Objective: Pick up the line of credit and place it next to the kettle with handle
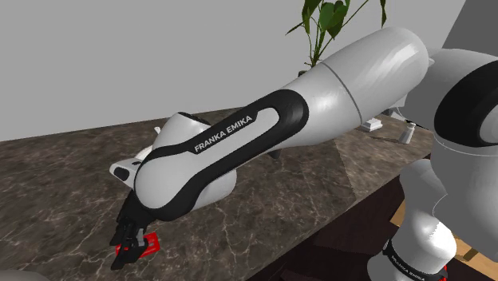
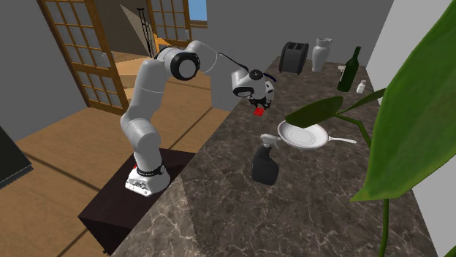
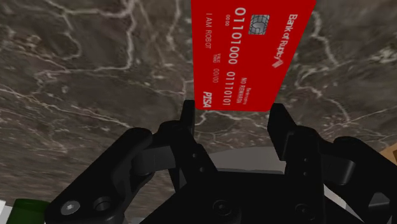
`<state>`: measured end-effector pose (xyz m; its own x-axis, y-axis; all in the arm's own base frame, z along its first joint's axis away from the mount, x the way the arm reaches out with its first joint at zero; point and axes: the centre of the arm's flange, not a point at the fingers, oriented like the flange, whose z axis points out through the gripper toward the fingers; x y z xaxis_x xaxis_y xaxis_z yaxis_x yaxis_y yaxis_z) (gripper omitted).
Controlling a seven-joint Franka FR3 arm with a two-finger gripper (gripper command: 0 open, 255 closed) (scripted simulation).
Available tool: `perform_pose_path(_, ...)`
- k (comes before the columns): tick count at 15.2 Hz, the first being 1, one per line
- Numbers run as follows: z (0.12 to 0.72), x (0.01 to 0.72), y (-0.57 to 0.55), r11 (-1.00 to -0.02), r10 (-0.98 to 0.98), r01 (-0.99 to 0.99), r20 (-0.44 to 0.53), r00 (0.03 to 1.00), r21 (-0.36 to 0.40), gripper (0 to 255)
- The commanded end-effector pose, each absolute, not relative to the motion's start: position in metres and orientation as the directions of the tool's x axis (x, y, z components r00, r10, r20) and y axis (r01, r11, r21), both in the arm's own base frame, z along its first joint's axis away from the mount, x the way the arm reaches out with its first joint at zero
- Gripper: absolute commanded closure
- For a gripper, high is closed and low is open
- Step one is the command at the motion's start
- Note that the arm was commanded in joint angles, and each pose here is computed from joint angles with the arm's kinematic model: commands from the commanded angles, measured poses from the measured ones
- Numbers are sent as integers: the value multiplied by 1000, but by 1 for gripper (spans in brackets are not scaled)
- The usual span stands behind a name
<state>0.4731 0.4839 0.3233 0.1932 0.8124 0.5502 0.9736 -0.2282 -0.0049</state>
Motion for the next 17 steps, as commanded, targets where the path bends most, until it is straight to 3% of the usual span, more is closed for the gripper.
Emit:
perform_pose_path(1, 323, 473, 484, -228, 812, 974, 550, 193, -5, 0)
perform_pose_path(6, 323, 473, 484, -228, 812, 974, 550, 193, -5, 0)
perform_pose_path(10, 365, 467, 457, -228, 812, 974, 550, 193, -5, 0)
perform_pose_path(17, 365, 467, 457, -228, 812, 974, 550, 193, -5, 0)
